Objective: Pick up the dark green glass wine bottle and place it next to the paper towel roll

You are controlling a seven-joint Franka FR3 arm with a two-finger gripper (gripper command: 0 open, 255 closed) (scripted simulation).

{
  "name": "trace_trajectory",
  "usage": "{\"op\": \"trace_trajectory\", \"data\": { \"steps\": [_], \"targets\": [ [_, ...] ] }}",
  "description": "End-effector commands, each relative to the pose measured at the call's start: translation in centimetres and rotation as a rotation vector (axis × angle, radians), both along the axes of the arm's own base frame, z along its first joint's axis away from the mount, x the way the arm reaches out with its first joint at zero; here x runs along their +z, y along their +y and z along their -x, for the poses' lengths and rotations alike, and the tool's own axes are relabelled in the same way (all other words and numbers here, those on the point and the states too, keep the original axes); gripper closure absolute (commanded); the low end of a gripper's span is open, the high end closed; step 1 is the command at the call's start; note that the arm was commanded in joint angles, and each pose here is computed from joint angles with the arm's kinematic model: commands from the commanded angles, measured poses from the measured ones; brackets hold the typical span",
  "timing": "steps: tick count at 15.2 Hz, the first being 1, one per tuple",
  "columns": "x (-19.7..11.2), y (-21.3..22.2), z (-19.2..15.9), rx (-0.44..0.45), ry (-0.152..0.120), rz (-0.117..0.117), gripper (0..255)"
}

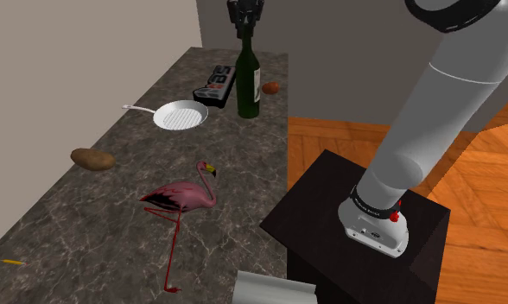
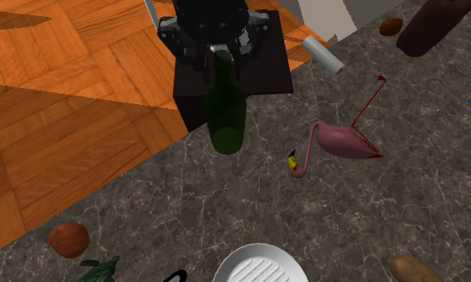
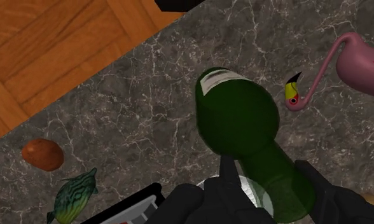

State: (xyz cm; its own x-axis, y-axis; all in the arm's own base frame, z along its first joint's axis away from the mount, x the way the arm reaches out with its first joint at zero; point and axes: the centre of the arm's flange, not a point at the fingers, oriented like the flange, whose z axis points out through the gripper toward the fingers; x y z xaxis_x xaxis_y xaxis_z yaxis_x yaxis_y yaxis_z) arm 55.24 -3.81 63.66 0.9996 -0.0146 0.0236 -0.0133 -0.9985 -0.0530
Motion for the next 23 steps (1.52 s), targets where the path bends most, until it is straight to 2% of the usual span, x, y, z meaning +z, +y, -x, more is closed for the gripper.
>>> {"op": "trace_trajectory", "data": {
  "steps": [1, 23],
  "targets": [
    [1.0, 1.7, 1.8, -0.001, 0.0, 0.0, 255],
    [11.8, 21.1, 20.5, -0.001, 0.0, 0.0, 255]
  ]
}}
